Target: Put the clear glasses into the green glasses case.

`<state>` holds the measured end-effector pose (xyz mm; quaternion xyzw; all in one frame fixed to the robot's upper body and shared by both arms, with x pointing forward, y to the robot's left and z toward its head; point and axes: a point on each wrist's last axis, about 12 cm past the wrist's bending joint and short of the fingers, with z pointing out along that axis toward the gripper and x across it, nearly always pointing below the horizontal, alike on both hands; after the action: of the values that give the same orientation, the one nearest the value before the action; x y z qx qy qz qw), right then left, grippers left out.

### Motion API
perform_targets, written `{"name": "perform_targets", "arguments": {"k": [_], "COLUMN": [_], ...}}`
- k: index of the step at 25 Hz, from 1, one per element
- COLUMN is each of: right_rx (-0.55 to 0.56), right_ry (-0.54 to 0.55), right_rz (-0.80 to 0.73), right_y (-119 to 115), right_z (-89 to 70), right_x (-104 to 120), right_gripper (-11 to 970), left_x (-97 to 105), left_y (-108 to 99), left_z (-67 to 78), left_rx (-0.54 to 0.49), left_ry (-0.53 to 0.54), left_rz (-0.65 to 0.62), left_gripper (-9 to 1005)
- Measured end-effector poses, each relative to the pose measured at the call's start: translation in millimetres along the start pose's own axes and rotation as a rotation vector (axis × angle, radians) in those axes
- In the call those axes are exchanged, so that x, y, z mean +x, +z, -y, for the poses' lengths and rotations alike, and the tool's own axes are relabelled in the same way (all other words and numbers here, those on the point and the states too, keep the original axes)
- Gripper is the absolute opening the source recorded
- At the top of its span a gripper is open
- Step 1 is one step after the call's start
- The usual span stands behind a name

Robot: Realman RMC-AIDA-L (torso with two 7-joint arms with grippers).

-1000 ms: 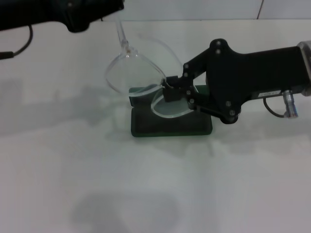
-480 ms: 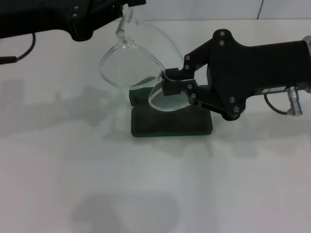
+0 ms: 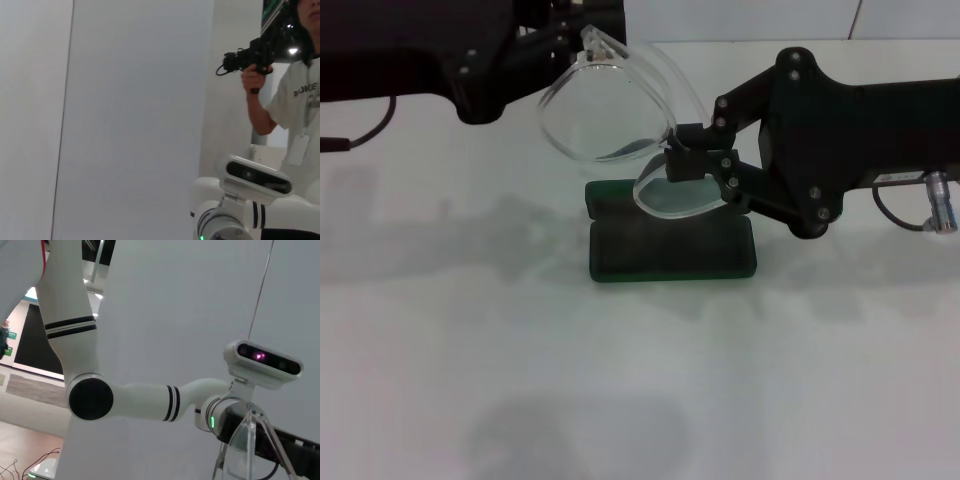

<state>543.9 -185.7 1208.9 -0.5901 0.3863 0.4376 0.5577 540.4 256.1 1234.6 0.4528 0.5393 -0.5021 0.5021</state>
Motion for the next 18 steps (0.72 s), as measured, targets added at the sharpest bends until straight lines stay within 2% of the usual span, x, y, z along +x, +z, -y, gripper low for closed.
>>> {"name": "perform_targets", "arguments": {"k": [8, 18], "right_rx": [-0.003, -0.005], "right_ry": [0.007, 0.014], "right_rz": [0.002, 0.014], "right_y": [-0.9, -1.3], "right_z": [-2.8, -3.9], "right_x": [1.5, 4.0], "right_gripper": [65, 66], "left_x": [-0.8, -0.5], "left_y": [-0.1, 4.1], "left_z": [1.0, 6.7], "left_rx": [0.015, 0.088], "left_ry": [0.002, 0.000], "left_rz": [0.007, -0.010], "left_gripper": [83, 83]}}
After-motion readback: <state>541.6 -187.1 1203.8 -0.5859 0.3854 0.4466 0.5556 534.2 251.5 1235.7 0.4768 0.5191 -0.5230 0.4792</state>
